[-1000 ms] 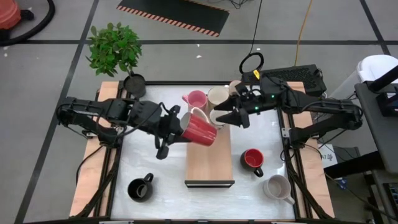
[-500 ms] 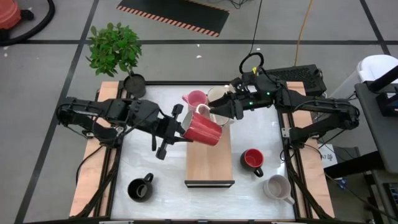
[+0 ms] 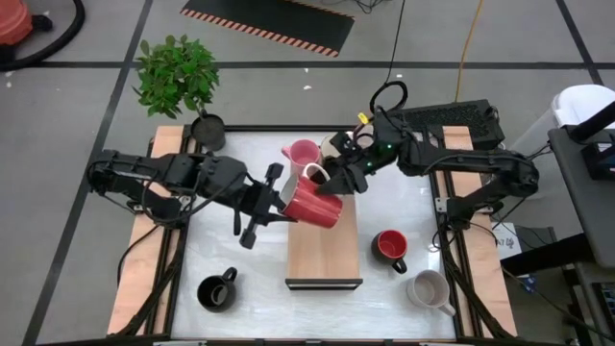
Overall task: Place coffee mugs
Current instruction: Put the orange mug on the shelf
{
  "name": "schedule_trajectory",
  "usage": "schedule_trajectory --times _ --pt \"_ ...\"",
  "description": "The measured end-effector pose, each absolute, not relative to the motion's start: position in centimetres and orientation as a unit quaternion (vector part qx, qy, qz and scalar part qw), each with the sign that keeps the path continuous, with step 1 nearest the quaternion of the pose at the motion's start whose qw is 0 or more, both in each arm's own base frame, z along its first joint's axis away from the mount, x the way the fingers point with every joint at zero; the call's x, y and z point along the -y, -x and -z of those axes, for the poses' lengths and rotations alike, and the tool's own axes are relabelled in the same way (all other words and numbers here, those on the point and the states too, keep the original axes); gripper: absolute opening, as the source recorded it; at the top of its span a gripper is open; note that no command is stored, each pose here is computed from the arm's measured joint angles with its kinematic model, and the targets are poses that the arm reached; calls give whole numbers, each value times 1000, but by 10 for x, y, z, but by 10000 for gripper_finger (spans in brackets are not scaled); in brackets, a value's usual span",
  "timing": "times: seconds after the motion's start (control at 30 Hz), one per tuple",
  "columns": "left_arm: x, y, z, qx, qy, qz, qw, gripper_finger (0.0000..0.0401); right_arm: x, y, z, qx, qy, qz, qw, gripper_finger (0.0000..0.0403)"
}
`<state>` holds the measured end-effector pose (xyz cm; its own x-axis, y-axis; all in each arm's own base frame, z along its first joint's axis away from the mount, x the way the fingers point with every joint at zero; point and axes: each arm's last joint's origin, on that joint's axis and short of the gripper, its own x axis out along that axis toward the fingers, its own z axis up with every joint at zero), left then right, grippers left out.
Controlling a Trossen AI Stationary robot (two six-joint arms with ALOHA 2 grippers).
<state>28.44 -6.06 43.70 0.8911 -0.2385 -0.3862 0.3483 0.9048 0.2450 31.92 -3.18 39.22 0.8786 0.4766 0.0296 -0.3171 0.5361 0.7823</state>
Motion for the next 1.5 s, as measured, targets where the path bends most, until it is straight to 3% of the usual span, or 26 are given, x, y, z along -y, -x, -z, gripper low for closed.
schedule_trajectory --times 0.2,0.57,0.8,0.97,1.3,1.5 --pt "63 -283 -435 -189 -152 155 958 28 44 -317 -394 -84 -422 -226 874 285" --pt "66 -283 -434 -194 -152 150 957 28 58 -314 -392 -89 -409 -223 881 39" --pt "65 -283 -433 -201 -139 135 960 41 59 -314 -393 -78 -402 -214 887 38" --pt "61 -284 -433 -212 -54 34 975 110 65 -306 -401 -51 -393 -195 897 38" --pt "56 -280 -451 -142 23 -18 989 288 87 -279 -420 -7 -376 -161 913 38" --pt "47 -258 -479 -44 52 -99 993 334 96 -262 -431 24 -344 -140 928 38"
